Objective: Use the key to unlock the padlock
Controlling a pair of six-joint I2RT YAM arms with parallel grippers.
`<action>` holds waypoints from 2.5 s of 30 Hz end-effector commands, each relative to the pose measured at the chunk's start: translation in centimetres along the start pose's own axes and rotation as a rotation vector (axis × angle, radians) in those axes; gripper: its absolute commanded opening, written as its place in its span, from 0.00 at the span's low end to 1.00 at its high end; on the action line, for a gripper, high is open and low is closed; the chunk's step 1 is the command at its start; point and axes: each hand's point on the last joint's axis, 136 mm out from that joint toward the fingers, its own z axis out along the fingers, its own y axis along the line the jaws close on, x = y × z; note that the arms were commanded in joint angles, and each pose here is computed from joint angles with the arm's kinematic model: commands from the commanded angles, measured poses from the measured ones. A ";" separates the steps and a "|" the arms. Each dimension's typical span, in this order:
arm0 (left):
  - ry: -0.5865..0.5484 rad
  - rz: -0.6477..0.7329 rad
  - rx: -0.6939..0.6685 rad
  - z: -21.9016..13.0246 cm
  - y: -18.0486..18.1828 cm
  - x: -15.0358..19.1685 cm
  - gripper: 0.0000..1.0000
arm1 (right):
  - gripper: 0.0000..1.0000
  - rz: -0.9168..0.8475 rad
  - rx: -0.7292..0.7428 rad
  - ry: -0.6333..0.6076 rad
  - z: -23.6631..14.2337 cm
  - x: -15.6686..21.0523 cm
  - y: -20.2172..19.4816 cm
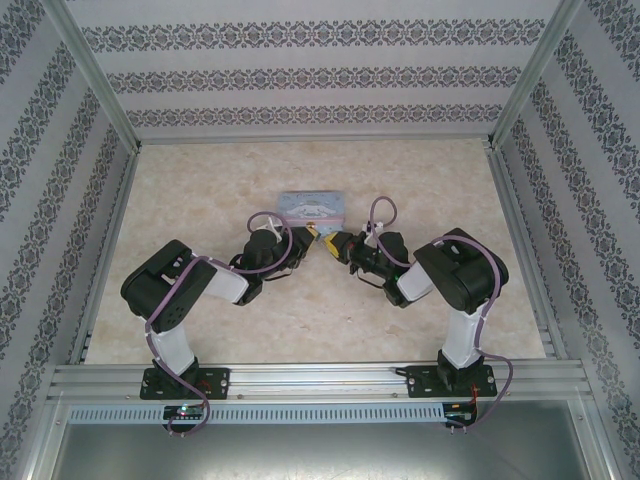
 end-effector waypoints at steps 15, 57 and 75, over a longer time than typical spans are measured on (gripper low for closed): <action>0.122 0.004 0.094 1.2 -2.5 3.0 0.00 | 0.00 -0.039 -0.125 0.060 2.5 1.5 4.4; 0.032 -0.002 -0.068 1.2 4.0 1.6 0.00 | 0.55 -0.391 0.318 0.043 -4.3 0.6 -3.5; 0.141 0.013 -0.134 1.1 3.5 3.2 0.00 | 0.43 -1.223 0.785 0.163 -5.9 2.2 -3.9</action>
